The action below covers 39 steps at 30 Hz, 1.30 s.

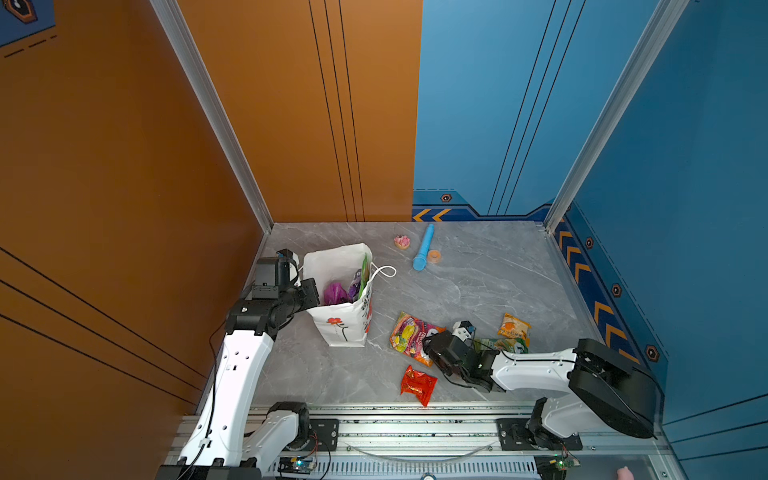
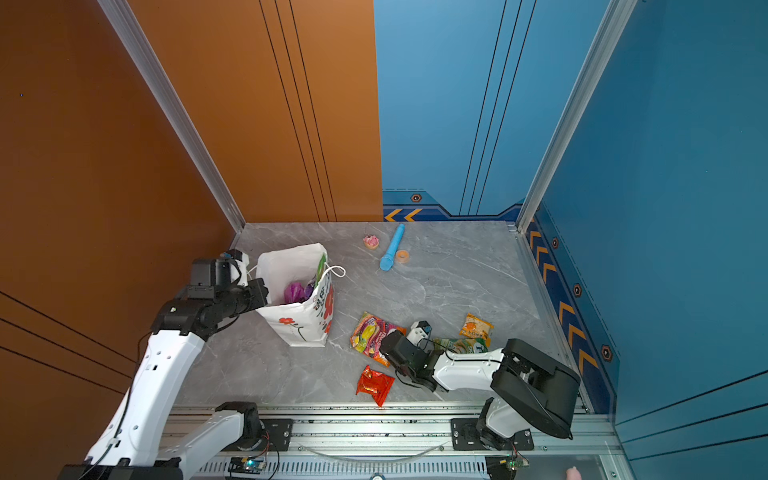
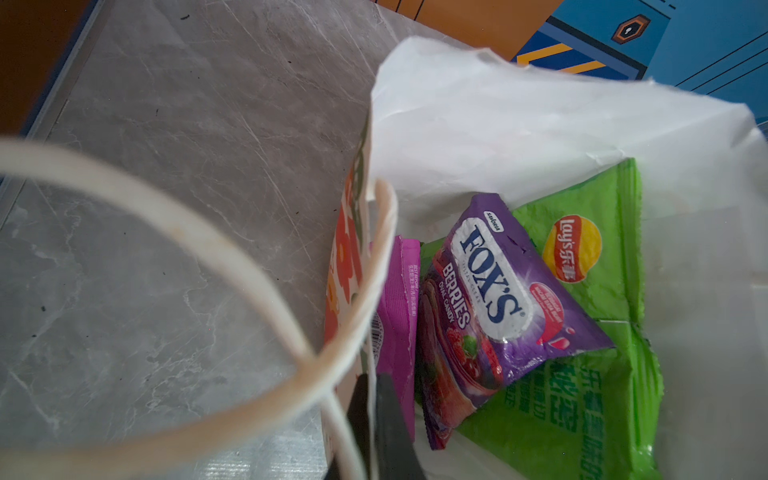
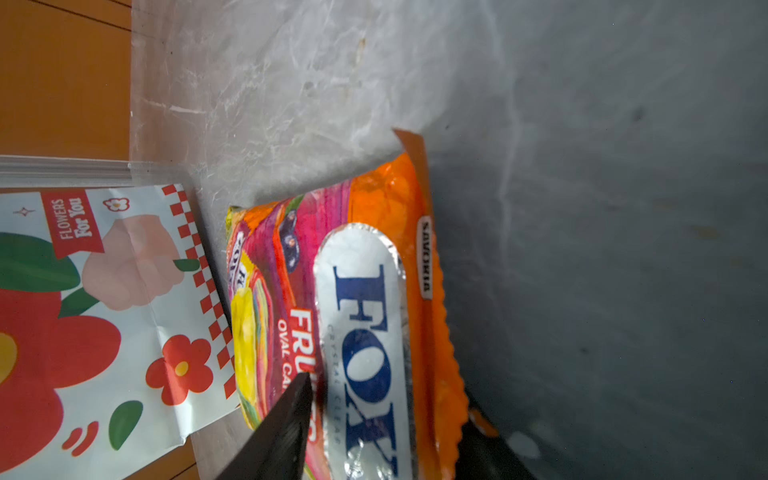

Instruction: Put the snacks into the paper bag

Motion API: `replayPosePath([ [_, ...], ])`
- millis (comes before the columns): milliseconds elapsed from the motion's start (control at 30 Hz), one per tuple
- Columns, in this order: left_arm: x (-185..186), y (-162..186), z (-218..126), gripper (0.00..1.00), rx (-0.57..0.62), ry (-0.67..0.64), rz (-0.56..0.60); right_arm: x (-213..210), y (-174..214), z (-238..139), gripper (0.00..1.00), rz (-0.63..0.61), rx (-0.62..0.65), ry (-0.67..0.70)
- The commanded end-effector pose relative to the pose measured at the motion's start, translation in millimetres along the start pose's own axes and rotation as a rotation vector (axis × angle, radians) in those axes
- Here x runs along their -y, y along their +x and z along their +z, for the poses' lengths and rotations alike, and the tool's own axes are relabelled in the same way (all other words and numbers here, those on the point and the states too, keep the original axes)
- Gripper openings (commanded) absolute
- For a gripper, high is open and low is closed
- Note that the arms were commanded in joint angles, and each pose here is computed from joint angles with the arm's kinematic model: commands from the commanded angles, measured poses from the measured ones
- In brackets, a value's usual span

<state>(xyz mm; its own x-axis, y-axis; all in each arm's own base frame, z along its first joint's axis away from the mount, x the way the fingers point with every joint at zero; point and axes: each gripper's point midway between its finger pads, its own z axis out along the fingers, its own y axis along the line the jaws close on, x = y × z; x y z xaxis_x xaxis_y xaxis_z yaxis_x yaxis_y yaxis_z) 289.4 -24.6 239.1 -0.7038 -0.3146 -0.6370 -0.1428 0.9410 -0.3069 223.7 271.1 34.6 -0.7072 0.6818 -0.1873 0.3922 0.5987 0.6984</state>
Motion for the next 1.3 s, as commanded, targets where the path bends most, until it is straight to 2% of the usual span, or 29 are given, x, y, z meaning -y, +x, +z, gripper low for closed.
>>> replayPosePath([
  [0,-5,-16,-2,0.00,0.074,-0.021,0.018,21,12,8,0.51,-0.065,-0.056,0.075],
  [200,-5,-17,-2,0.00,0.075,-0.024,0.019,22,18,16,0.46,-0.058,-0.073,0.059],
  [267,-6,-17,-2,0.00,0.074,-0.025,0.017,23,20,17,0.41,-0.059,-0.082,0.056],
  [367,-6,-16,0,0.00,0.068,-0.028,0.016,28,20,18,0.27,-0.048,-0.074,0.065],
  [433,-5,-15,3,0.00,0.056,-0.019,0.015,29,21,17,0.21,-0.028,-0.076,0.055],
  [767,5,-14,2,0.00,0.050,0.035,0.014,17,13,3,0.07,-0.066,-0.033,-0.006],
  [833,6,-14,3,0.00,0.048,0.044,0.014,11,10,-3,0.02,-0.084,-0.020,-0.022],
  [1267,5,-12,13,0.00,0.016,0.036,0.013,-21,-27,-43,0.00,-0.229,0.089,-0.071],
])
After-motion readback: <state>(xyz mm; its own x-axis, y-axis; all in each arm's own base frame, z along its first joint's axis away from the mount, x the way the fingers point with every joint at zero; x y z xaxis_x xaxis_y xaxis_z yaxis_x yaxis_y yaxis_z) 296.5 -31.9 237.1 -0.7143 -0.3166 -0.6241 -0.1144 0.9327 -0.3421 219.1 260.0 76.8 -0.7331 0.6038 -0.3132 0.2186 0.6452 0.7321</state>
